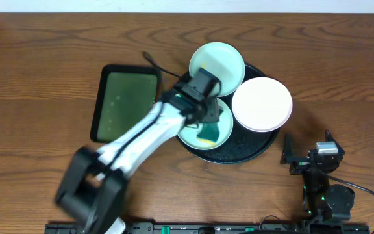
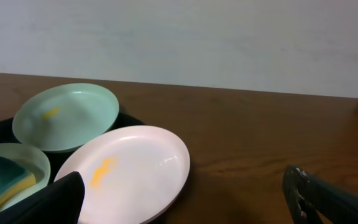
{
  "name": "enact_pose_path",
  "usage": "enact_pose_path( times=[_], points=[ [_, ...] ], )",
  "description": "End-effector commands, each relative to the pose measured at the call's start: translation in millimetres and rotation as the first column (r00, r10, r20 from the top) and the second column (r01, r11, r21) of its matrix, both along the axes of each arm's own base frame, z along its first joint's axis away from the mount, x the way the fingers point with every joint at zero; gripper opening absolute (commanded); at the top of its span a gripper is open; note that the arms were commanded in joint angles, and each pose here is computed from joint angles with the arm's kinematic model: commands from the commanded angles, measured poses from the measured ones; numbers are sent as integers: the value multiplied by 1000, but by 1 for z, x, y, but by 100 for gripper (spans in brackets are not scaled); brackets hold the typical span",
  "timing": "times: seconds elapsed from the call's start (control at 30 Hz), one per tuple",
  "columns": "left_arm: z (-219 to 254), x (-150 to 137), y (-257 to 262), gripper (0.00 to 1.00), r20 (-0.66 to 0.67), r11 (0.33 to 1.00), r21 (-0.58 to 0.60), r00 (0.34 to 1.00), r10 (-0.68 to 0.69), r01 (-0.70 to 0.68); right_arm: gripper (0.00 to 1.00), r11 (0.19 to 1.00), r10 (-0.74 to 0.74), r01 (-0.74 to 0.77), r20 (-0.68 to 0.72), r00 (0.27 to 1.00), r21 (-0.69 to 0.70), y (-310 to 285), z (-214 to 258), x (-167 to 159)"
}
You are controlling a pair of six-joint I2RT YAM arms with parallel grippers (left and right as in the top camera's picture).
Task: Clean dirty plates on tray and stack at the side
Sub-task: 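Release the sponge onto the front green plate and withdraw the left gripper, then reach the right gripper to the front green plate rim and grasp it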
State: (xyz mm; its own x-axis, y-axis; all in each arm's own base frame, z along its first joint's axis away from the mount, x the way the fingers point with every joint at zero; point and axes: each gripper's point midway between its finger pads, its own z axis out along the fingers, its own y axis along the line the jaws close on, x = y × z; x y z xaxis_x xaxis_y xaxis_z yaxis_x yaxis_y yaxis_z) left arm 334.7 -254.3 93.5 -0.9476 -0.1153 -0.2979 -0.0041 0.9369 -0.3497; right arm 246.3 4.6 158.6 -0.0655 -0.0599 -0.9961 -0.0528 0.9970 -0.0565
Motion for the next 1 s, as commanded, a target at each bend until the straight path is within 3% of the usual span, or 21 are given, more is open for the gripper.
enact_pose_path(
  times=[0.0,0.03,0.13,0.17,0.37,0.47,0.57,0.6,0.7,0.77,0.87,0.93,0.97],
  points=[
    [82,20,47,58,196,992,-43,973,125,-119,99,1000,-14,14,0,1000,-13,-3,0,0],
    [94,22,63,58,224,986,-35,961,164,-160,99,1000,-14,14,0,1000,-13,-3,0,0],
    [119,19,115,79,277,957,4,920,276,-289,99,1000,-13,13,1,1000,-13,-3,0,0],
    [125,15,137,81,286,940,25,903,319,-340,99,1000,-14,14,0,1000,-13,-3,0,0],
    [122,-3,188,81,232,890,89,879,417,-447,99,999,-50,50,19,999,-5,-10,4,0],
    [115,-8,193,81,202,885,116,883,424,-451,99,981,116,-131,111,987,142,21,29,-2],
    [110,-8,193,81,187,884,129,887,422,-448,99,848,395,-423,152,906,318,70,43,-20],
    [109,-8,193,81,185,884,131,887,422,-448,99,834,413,-454,191,891,315,73,53,-23],
    [107,-10,193,81,175,884,139,890,422,-446,99,810,403,-515,371,836,281,72,100,-36],
    [105,-12,194,81,165,883,149,892,421,-445,99,798,404,-576,553,729,178,73,147,-61],
    [103,-17,195,81,148,882,164,895,420,-441,99,836,311,-546,777,548,50,58,212,-108],
    [101,-20,196,81,138,882,173,897,419,-439,99,859,247,-508,816,522,64,48,242,-120],
    [101,-21,196,81,134,882,176,898,419,-438,99,876,257,-479,794,551,49,50,256,-120]
  ],
)
